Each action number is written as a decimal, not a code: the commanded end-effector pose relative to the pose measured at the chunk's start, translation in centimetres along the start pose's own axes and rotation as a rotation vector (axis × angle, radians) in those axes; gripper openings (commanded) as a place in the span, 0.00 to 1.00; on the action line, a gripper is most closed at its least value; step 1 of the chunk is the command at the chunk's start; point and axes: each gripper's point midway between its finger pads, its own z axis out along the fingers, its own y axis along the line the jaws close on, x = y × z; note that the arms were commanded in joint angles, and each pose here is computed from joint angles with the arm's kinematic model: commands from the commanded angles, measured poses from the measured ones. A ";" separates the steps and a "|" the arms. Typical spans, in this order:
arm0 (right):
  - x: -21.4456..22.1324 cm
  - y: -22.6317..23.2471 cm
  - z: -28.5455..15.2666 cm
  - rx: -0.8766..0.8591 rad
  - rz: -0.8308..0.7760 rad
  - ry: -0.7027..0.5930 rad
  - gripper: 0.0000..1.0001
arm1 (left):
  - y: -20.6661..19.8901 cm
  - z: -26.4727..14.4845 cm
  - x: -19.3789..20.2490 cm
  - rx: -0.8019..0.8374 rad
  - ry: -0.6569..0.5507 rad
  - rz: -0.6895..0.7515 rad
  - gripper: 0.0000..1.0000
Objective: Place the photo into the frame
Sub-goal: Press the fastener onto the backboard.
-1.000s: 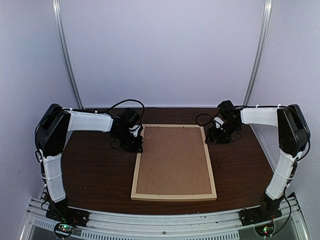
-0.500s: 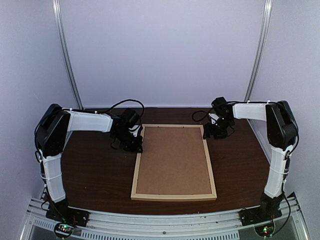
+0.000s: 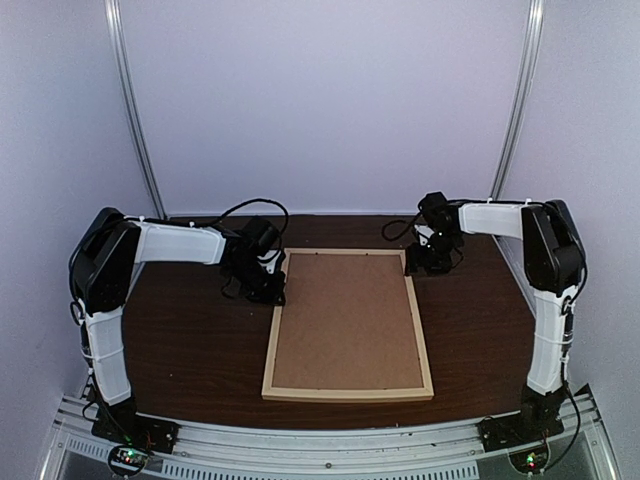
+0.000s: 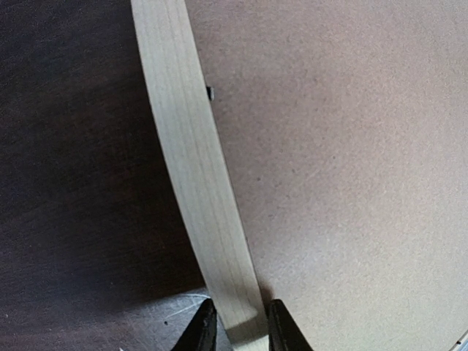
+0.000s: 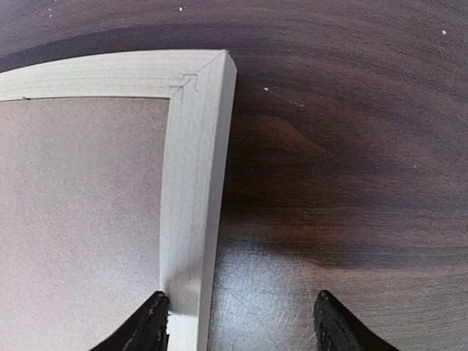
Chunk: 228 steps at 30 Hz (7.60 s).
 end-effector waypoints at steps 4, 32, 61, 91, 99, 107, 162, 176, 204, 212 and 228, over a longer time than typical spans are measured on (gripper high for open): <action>0.3 -0.6 0.9 0.024 0.000 0.027 0.67 | 0.5 0.6 0.4 -0.010 0.005 0.004 0.25; 2.8 2.7 3.0 -0.012 -0.029 0.079 0.65 | 0.4 0.6 0.7 -0.002 0.010 0.008 0.24; 2.6 6.9 2.0 -0.083 -0.106 0.041 0.69 | 0.4 0.7 0.9 -0.001 0.015 -0.004 0.24; 11.9 2.6 -4.8 -0.054 -0.075 0.090 0.73 | 0.5 0.0 0.7 -0.005 -0.012 -0.017 0.24; 12.0 1.4 -3.9 -0.011 -0.052 0.102 0.72 | 0.6 0.1 0.9 -0.003 -0.008 -0.016 0.24; 12.5 0.9 -3.4 0.008 -0.054 0.131 0.72 | 0.6 0.2 1.0 -0.003 -0.007 -0.016 0.24; 11.9 5.4 -6.5 -0.134 -0.082 0.080 0.75 | 0.6 0.5 1.2 0.003 -0.007 -0.021 0.24; 18.0 2.6 -9.1 -0.089 -0.061 0.139 0.75 | 0.5 -0.1 0.7 0.004 -0.034 -0.022 0.24; 24.2 3.1 -6.4 -0.064 -0.093 0.239 0.74 | 0.6 0.3 0.9 0.006 -0.030 -0.031 0.24; 24.2 2.6 -6.0 -0.034 -0.092 0.249 0.74 | 0.6 0.3 0.9 0.008 -0.029 -0.032 0.24; 24.8 5.1 -4.3 -0.055 -0.115 0.283 0.73 | 0.6 0.5 1.2 0.012 -0.024 -0.031 0.24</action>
